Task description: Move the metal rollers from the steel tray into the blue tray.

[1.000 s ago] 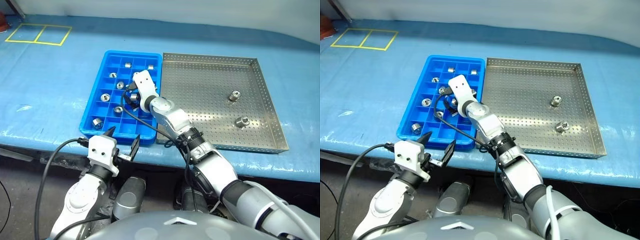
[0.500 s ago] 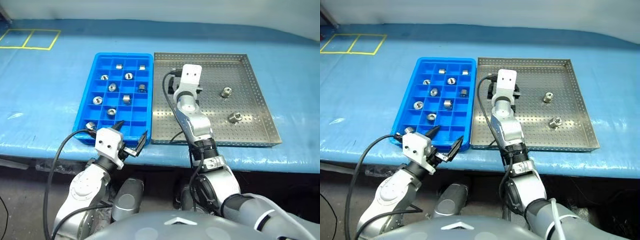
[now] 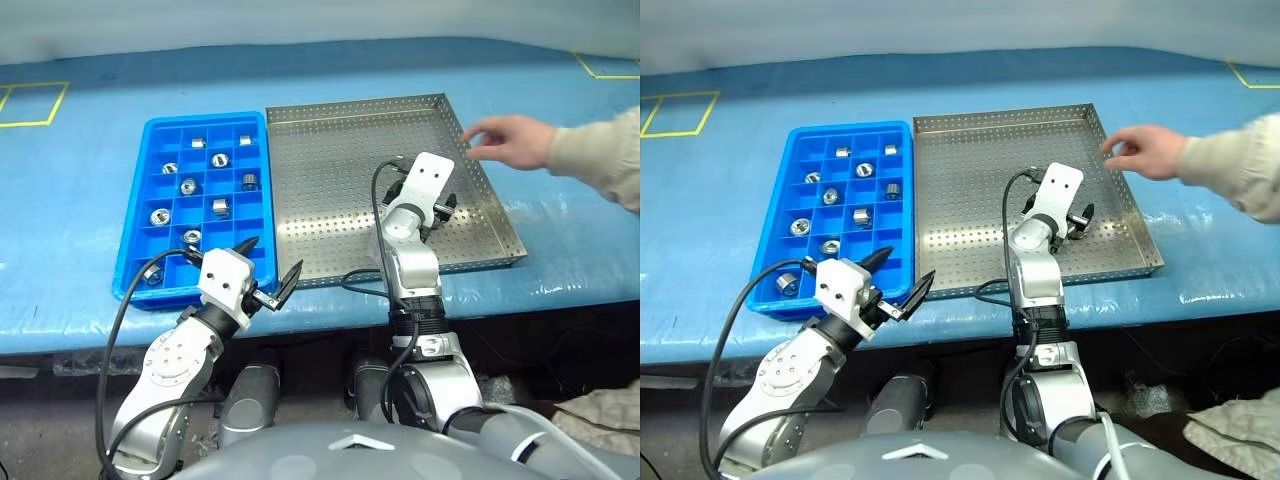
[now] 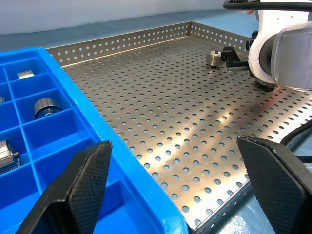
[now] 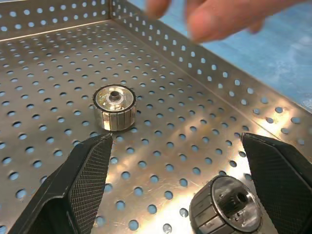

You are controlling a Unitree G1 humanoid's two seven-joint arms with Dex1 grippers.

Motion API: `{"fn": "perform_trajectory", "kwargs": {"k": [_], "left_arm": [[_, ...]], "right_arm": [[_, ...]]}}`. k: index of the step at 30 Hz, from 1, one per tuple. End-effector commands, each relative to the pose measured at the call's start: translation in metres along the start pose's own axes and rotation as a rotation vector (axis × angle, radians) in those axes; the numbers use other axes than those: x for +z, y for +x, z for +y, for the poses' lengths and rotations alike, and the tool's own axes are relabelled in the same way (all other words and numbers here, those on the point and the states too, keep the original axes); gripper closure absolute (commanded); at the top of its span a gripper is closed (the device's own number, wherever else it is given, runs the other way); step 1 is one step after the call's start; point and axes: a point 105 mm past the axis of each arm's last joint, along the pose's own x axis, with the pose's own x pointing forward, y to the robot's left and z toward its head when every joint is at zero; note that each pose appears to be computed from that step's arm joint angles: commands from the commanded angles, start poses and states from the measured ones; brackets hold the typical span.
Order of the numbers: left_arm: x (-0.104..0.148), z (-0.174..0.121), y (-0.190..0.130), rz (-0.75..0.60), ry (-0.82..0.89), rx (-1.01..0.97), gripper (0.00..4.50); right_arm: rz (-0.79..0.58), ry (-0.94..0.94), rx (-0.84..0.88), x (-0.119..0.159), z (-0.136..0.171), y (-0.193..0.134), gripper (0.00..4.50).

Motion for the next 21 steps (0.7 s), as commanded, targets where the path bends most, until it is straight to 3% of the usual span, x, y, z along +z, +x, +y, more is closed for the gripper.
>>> {"fn": "perform_trajectory", "kwargs": {"k": [1,21], "left_arm": [[0.0022,-0.0018,0.0009,-0.009,-0.013,-0.016,0.0],[0.0023,-0.0032,0.0037,-0.013,-0.018,-0.026,0.0]], "right_arm": [[0.022,0.067,0.027,0.0013,0.0127,-0.0174,0.05],[0.034,0.04,0.065,-0.0043,0.0174,-0.0212,0.05]]}}
